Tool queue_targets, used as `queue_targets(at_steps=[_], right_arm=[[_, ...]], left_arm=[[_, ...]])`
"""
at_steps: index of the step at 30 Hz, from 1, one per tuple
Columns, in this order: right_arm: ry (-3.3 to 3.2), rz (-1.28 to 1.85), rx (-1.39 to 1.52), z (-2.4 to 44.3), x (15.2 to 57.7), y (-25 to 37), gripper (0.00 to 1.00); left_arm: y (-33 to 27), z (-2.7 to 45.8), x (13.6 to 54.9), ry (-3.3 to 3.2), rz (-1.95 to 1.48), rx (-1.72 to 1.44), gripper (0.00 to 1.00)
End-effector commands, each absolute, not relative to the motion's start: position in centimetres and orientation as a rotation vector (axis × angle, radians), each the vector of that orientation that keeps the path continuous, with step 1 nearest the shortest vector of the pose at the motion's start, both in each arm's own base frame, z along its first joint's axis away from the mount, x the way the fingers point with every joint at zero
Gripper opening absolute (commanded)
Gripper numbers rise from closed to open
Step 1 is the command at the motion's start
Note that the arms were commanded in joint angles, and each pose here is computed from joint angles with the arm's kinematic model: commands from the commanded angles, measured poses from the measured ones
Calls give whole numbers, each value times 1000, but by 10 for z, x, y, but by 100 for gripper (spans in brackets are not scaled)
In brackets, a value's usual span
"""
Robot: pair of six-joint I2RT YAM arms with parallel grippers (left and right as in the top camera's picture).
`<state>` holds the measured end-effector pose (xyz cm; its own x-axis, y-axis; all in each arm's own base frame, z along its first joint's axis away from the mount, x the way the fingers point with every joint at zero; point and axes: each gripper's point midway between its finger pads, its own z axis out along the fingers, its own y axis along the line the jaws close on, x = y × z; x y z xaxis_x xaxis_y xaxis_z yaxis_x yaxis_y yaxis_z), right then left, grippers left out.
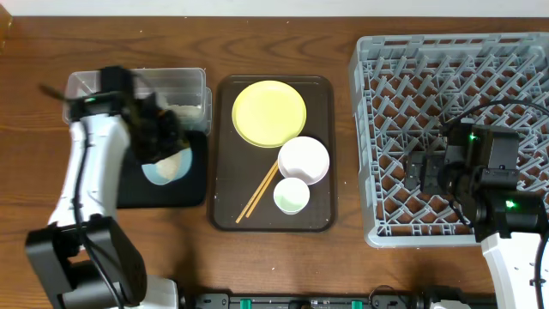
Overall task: Sort waste into correct bins and load items into the dishwasher rack
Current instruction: 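Tilt blue bowl over black tray to pour out rice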
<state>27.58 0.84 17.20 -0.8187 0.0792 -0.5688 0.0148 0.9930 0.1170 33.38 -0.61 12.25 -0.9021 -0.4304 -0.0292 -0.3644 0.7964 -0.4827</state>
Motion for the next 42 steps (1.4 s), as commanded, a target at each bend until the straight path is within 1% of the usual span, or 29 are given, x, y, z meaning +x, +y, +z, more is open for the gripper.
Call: queue_targets(at_steps=[1, 9, 18, 25, 30, 32, 36, 42], right_arm=[[2506, 149, 91, 180, 279, 6, 99], [2506, 149, 91, 180, 279, 6, 99], [2506, 149, 91, 180, 279, 6, 99], [2507, 149, 91, 180, 279, 6, 99], [2507, 149, 91, 180, 279, 6, 99], [2507, 149, 91, 180, 279, 6, 99], [2507, 149, 91, 180, 279, 6, 99], [2507, 149, 91, 180, 279, 6, 99]], left_arm=[[-7, 131, 336, 2735, -1008, -572, 6], [18, 133, 348, 2486, -1408, -697, 6], [51, 122, 351, 2305, -1595, -896, 6], [64, 156, 359, 2020, -1796, -837, 6], [67, 165, 360, 1959, -1838, -832, 6], [67, 175, 361, 1892, -1896, -828, 6], [65, 176, 359, 1883, -1945, -913, 6], [67, 177, 358, 1877, -1947, -928, 6]])
